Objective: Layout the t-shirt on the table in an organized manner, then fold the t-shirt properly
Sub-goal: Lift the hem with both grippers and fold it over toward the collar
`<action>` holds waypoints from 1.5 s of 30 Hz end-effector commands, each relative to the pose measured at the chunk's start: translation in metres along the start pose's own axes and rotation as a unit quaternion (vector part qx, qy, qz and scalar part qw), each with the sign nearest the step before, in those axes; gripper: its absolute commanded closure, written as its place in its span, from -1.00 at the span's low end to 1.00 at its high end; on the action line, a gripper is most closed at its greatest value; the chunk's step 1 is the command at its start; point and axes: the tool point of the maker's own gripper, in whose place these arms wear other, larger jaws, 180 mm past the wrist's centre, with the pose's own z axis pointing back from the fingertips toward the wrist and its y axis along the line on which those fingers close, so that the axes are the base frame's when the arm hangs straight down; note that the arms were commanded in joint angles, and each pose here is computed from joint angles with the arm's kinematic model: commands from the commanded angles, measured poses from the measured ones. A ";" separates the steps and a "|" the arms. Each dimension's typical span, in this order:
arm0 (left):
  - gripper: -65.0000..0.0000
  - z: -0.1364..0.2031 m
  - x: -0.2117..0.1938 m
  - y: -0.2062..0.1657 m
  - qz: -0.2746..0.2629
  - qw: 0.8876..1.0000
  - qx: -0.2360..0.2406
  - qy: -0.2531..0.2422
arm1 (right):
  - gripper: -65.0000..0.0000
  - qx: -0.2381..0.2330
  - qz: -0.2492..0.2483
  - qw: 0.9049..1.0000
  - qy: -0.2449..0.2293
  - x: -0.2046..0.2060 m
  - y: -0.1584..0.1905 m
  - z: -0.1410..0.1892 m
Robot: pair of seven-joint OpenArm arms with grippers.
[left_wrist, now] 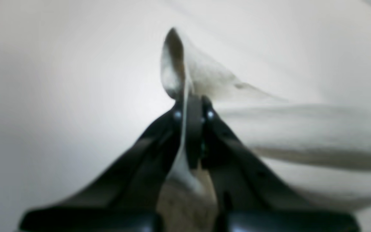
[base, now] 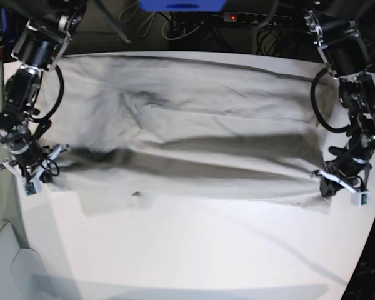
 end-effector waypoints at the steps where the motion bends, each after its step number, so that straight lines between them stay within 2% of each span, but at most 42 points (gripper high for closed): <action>1: 0.99 0.006 0.024 0.000 -0.002 0.999 -0.004 -0.036 | 1.00 -0.020 0.009 0.999 -0.039 0.026 -0.013 0.009; 6: 0.99 0.028 0.016 0.004 0.011 0.999 -0.003 -0.048 | 1.00 -0.028 0.028 0.998 -0.040 0.024 0.000 0.031; 11: 0.99 0.053 0.006 0.005 0.034 0.998 -0.011 -0.061 | 1.00 -0.040 0.051 0.998 -0.012 0.012 0.003 0.052; 14: 0.99 0.070 0.001 0.002 0.049 0.996 -0.022 -0.070 | 1.00 -0.060 0.056 0.997 0.000 0.004 -0.003 0.069; 20: 0.99 0.097 -0.007 0.000 0.084 0.992 -0.037 -0.084 | 1.00 -0.069 0.058 0.996 0.016 -0.011 0.007 0.093; 31: 0.99 0.119 -0.043 -0.004 0.112 0.991 -0.047 -0.049 | 1.00 -0.045 0.059 0.995 0.071 -0.059 0.027 0.110; 45: 0.99 0.139 -0.074 0.015 0.123 0.992 -0.015 -0.015 | 1.00 -0.039 0.059 0.994 0.087 -0.071 0.031 0.115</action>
